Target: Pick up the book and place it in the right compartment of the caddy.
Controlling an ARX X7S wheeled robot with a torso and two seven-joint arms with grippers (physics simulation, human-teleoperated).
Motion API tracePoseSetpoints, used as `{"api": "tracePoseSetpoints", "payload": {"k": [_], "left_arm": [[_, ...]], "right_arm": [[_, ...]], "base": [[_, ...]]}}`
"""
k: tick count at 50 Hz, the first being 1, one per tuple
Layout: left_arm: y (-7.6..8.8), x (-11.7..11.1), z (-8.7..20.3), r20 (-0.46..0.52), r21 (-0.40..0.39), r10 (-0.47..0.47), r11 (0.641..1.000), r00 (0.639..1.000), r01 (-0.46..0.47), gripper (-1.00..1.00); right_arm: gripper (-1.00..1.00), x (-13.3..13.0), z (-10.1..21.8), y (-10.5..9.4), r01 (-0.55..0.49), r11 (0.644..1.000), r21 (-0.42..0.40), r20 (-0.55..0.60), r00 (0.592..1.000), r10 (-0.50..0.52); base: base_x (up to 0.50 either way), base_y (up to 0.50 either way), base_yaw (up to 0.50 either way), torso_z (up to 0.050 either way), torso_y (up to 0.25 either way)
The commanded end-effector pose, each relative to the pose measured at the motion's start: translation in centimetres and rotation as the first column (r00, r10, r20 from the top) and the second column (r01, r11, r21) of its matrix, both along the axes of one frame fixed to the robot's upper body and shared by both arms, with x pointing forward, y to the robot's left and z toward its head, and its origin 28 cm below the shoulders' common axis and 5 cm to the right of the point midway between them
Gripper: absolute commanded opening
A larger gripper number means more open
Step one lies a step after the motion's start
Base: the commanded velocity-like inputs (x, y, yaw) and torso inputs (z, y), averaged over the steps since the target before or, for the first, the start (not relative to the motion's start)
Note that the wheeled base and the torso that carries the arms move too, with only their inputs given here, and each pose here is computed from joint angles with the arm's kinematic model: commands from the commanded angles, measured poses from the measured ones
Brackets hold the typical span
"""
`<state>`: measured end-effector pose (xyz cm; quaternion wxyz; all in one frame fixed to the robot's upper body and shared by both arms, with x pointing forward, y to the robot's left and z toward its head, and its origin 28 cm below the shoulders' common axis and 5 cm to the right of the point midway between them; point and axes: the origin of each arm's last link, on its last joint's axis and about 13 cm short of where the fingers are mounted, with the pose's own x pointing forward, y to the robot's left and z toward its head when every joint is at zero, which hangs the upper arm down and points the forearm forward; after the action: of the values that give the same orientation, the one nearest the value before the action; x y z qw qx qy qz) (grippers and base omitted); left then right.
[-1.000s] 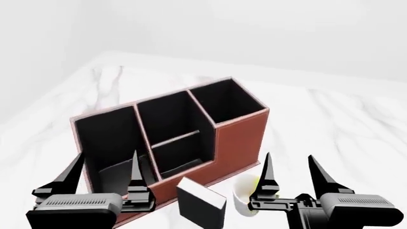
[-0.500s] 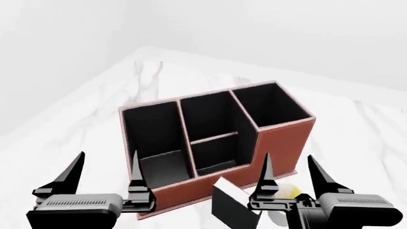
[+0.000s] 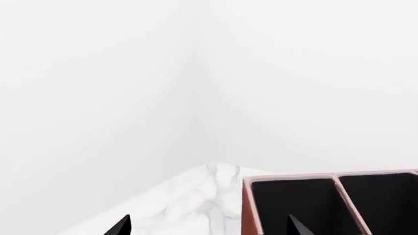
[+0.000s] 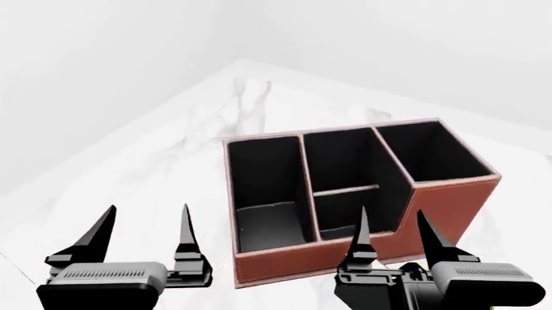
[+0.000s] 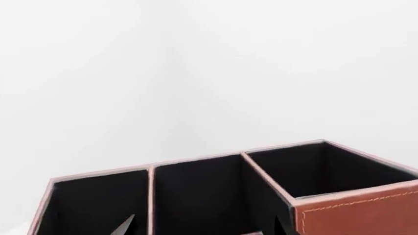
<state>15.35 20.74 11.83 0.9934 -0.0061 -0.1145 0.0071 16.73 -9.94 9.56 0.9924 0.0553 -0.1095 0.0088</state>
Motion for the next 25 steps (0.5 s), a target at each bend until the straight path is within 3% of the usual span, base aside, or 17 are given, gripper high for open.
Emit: {"api": "tracePoseSetpoints", "payload": {"k": [1, 8, 25], "left_arm": [[0.03, 0.03, -0.03, -0.001, 0.002, 0.003, 1.000, 1.000, -0.003, 1.00], [0.00, 0.02, -0.06, -0.001, 0.003, 0.002, 1.000, 1.000, -0.002, 1.00], [0.02, -0.02, -0.07, 0.000, 0.003, 0.003, 1.000, 1.000, -0.003, 1.00]], "right_arm": [[1.00, 0.00, 0.00, 0.02, -0.006, 1.000, 0.016, -0.006, 1.000, 0.006], [1.00, 0.01, 0.03, -0.02, -0.013, 1.000, 0.027, -0.016, 1.000, 0.013], [1.00, -0.07, 0.03, 0.06, -0.018, 1.000, 0.023, -0.017, 1.000, 0.018]], "base": [[0.00, 0.00, 0.00, 0.000, 0.000], [0.00, 0.00, 0.00, 0.000, 0.000], [0.25, -0.43, 0.00, 0.000, 0.000]]}}
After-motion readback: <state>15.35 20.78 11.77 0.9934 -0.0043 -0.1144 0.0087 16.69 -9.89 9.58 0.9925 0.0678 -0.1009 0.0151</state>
